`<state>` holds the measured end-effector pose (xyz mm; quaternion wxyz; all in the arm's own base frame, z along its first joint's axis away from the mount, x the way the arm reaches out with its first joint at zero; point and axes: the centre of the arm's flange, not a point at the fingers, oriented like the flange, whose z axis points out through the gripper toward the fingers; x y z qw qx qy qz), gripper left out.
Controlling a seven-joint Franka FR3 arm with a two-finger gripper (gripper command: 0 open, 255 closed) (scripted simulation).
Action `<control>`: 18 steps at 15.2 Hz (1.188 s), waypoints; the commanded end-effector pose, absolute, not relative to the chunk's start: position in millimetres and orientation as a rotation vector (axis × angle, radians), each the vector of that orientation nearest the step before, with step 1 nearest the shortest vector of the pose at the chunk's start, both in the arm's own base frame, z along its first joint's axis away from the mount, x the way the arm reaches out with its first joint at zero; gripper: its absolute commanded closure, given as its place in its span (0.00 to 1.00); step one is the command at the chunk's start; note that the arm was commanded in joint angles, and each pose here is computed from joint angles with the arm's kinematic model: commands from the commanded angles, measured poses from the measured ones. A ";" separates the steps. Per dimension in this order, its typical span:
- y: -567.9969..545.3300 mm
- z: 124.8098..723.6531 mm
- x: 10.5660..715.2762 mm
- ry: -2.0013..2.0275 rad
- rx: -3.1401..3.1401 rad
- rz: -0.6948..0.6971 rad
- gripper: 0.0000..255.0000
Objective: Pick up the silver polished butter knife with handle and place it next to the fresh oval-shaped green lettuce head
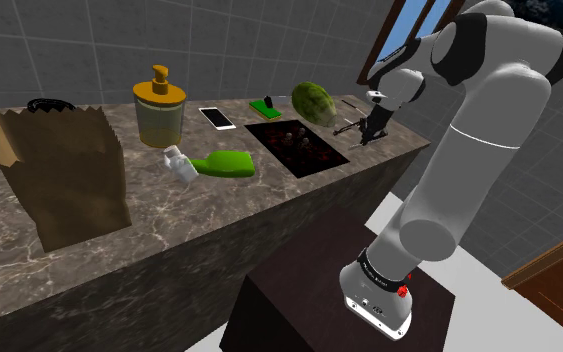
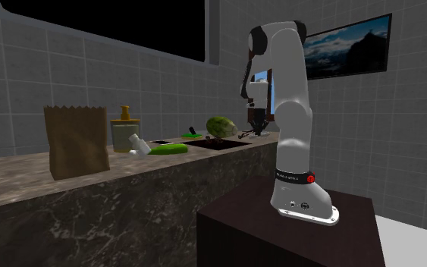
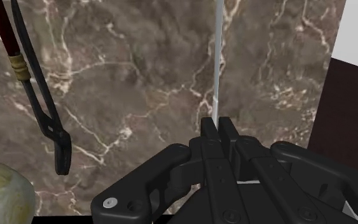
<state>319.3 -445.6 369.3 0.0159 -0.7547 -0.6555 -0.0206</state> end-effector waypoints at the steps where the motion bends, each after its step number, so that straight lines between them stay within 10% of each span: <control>1: -445.6 369.3 319.3 -2.039 -2.347 -0.064 1.00; 2: -445.6 369.3 319.3 -2.039 -2.347 -0.064 0.00; 18: -448.1 419.1 318.8 -2.039 -2.347 -0.064 0.00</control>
